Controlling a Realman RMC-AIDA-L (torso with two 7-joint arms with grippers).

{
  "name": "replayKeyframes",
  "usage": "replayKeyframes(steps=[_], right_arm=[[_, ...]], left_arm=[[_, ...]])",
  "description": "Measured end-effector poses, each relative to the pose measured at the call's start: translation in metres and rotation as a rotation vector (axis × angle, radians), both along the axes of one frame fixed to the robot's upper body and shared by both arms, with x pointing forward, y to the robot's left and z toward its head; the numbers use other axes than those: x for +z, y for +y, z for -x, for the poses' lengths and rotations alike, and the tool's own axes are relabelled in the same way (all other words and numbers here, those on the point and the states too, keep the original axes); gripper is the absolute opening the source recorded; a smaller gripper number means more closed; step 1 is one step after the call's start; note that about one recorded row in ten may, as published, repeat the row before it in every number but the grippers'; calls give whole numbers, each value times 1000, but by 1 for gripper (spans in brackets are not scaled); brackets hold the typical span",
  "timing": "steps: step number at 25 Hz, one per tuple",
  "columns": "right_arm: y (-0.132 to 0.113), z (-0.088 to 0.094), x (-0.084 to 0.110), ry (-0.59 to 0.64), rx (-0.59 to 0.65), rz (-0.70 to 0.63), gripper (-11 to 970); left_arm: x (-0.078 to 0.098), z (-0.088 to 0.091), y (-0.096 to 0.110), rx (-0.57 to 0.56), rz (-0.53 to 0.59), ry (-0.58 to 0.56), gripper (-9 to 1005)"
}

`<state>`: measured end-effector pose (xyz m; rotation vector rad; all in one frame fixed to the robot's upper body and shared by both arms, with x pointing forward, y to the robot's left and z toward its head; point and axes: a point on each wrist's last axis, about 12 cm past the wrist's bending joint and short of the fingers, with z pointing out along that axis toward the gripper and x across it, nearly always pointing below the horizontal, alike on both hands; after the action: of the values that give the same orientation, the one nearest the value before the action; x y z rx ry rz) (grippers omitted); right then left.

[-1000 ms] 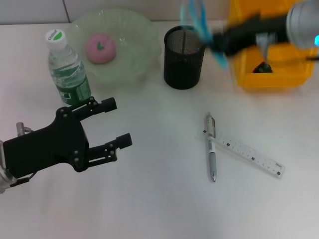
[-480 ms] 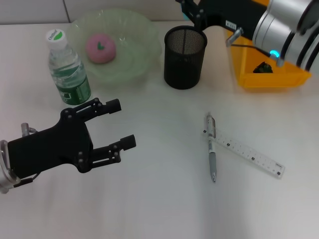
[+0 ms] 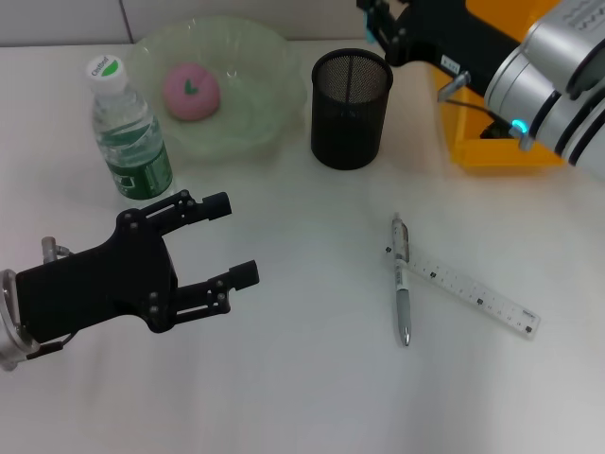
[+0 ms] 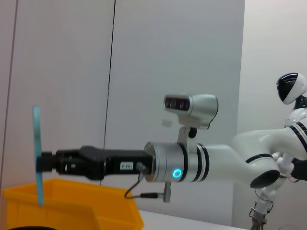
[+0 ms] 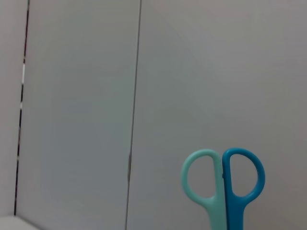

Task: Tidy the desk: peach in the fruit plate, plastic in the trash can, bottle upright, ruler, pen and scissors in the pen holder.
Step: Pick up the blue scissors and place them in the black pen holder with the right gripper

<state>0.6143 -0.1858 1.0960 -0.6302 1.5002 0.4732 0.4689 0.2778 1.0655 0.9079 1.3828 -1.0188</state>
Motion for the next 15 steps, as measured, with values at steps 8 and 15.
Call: replayKeyframes(steps=[8,15], right_arm=[[3,-4,-19,99,-4,28,361],[3,-2,-24,114,5,38,380]], left_arm=[[0,1,0,1,0,1,802],[-1,1,1,3,0,3,802]])
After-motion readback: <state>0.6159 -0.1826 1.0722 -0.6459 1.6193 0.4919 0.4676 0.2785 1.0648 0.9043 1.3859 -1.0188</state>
